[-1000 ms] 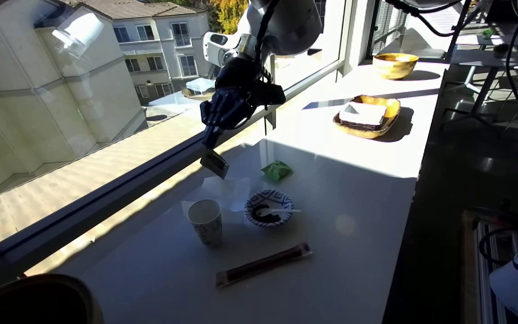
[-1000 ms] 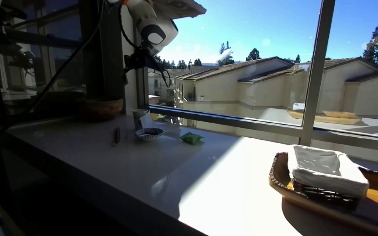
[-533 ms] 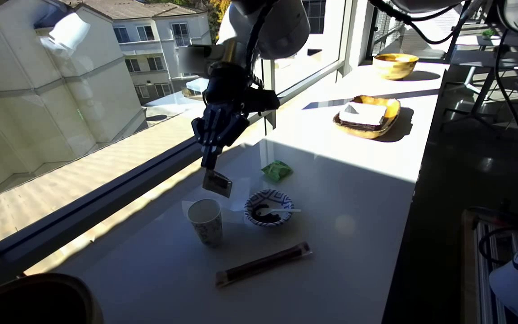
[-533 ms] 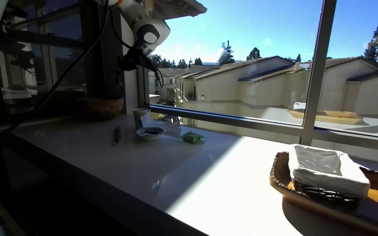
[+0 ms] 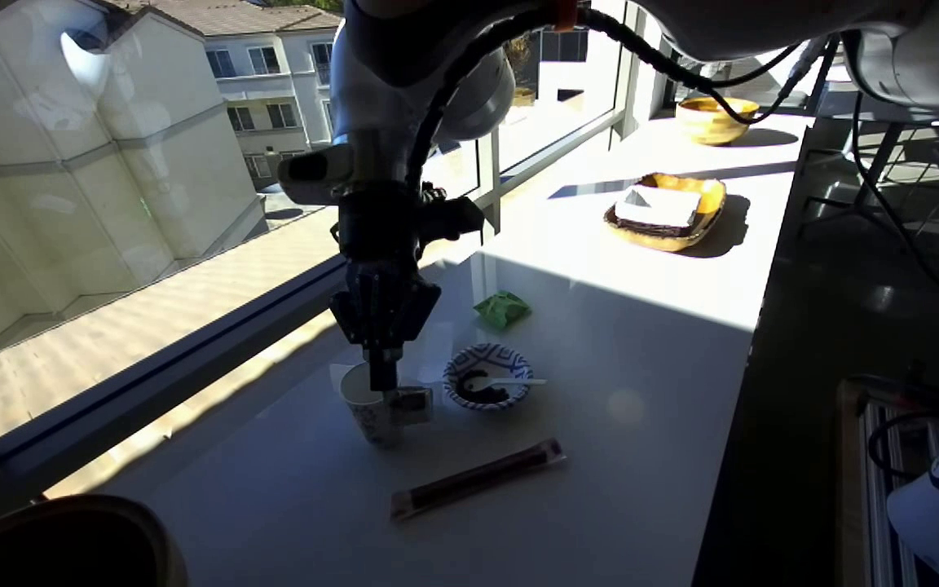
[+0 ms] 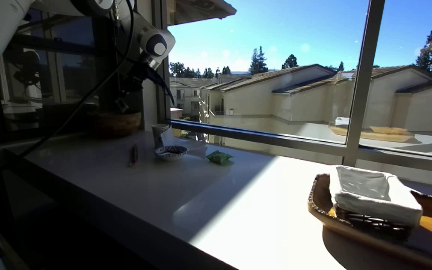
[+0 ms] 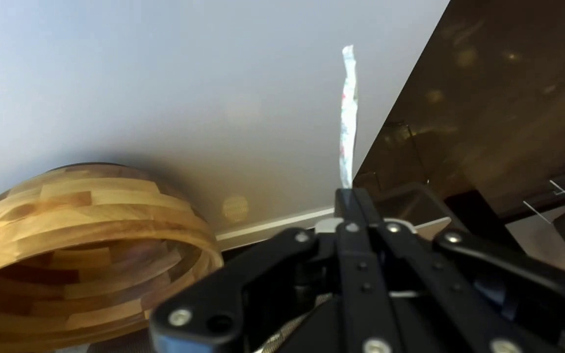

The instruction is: Move the sachet to the left

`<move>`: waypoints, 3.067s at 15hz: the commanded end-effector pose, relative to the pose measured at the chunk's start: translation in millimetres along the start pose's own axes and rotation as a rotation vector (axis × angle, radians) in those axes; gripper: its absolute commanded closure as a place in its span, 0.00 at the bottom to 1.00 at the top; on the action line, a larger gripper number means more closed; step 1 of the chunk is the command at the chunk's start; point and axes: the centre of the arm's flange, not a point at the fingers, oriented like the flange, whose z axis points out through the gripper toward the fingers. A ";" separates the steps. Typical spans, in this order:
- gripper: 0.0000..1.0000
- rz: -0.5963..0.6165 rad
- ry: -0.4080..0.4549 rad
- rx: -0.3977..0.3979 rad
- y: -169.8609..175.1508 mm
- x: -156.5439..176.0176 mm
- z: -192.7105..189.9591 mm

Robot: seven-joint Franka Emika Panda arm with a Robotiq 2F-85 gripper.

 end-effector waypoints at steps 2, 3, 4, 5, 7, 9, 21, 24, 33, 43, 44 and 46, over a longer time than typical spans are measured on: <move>1.00 -0.015 -0.111 0.053 20.1 26.5 32.9; 1.00 -0.016 -0.143 0.061 22.0 28.6 42.7; 1.00 -0.013 -0.170 0.065 23.7 31.1 50.9; 1.00 -0.013 -0.209 0.077 25.7 31.8 61.0; 1.00 -0.015 -0.237 0.076 30.3 29.7 71.8; 1.00 -0.007 -0.262 0.080 36.8 24.1 79.6; 1.00 0.036 -0.572 0.005 69.0 29.8 141.8; 1.00 0.045 -0.634 -0.034 74.5 27.8 152.6; 1.00 -0.058 -0.718 -0.103 93.8 33.9 171.9; 1.00 -0.294 -0.768 -0.156 105.3 56.2 177.1; 1.00 -0.300 -0.753 -0.153 107.0 56.7 178.0; 1.00 -0.307 -0.737 -0.145 110.0 55.3 179.4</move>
